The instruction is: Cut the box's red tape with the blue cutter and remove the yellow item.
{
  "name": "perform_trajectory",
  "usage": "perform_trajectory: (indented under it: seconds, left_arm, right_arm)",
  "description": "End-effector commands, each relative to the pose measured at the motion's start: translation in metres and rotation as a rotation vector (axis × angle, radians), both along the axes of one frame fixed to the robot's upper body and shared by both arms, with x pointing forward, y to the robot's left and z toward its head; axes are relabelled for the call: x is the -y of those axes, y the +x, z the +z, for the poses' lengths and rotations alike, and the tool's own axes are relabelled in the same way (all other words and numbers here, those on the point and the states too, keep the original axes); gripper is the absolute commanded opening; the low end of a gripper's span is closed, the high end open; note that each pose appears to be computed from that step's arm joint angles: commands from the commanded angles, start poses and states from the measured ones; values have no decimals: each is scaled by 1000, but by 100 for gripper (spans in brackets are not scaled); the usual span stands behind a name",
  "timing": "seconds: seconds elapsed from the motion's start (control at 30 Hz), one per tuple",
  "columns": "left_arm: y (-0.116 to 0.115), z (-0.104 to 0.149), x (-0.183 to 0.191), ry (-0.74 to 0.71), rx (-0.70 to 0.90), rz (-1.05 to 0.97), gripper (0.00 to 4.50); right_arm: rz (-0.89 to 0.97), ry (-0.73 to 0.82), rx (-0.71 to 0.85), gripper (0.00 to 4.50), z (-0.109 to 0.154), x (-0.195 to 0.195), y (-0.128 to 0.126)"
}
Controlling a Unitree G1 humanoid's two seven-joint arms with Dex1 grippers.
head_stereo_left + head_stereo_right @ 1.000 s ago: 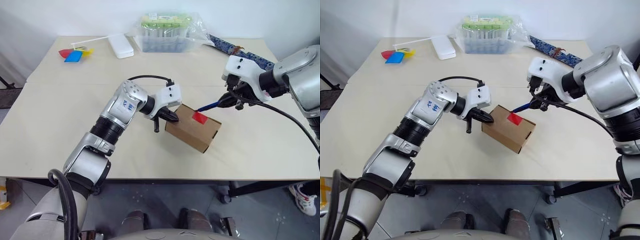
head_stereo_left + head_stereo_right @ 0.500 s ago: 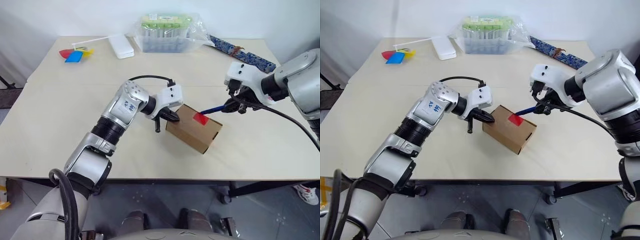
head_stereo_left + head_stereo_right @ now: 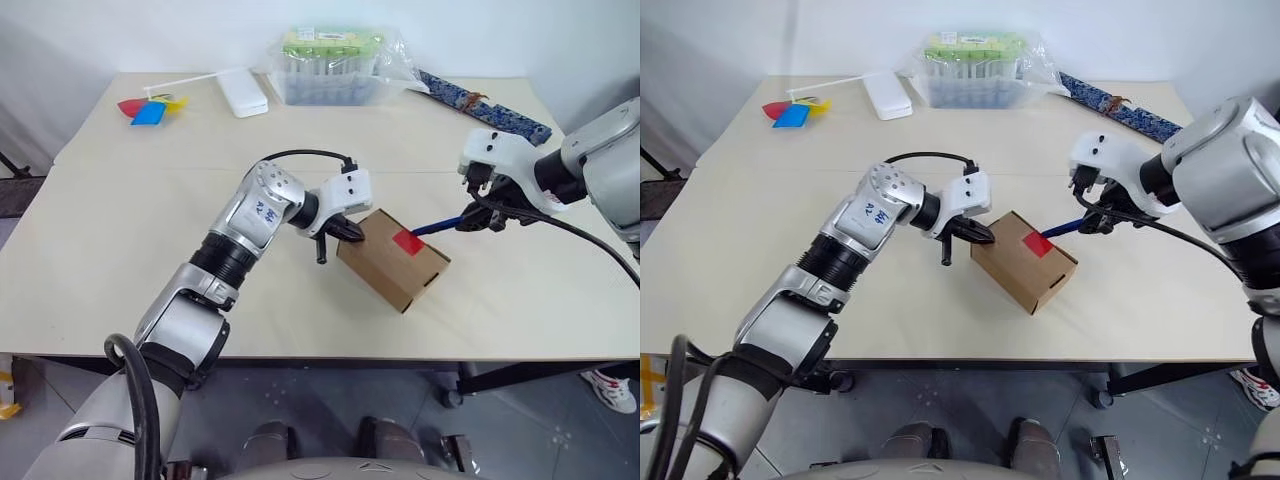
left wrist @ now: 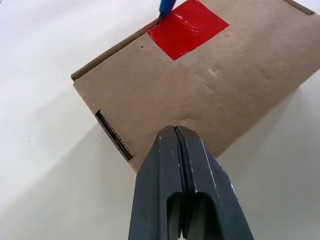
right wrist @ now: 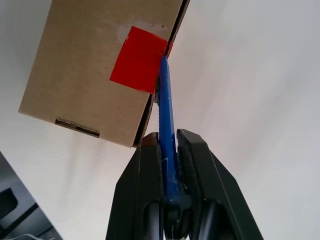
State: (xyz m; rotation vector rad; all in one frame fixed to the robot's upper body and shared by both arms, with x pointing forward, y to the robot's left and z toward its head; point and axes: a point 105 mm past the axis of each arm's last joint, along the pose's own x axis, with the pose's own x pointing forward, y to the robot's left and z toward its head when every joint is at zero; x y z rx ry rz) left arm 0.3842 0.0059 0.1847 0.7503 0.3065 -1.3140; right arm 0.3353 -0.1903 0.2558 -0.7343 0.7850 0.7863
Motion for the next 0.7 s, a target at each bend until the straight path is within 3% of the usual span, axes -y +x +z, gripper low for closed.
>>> perform_trajectory:
  seconds: [0.03,0.33,0.7]
  left_arm:
    - [6,-42,-16,137,-57,87,0]
    - [7,-48,-8,165,-18,93,0]
    - [2,-54,1,173,-3,77,0]
  right_arm:
    - [-71,28,-66,16,-4,3,-5]
    - [-147,67,-149,16,-12,0,-12]
    - [-198,-41,-175,16,-26,10,-18]
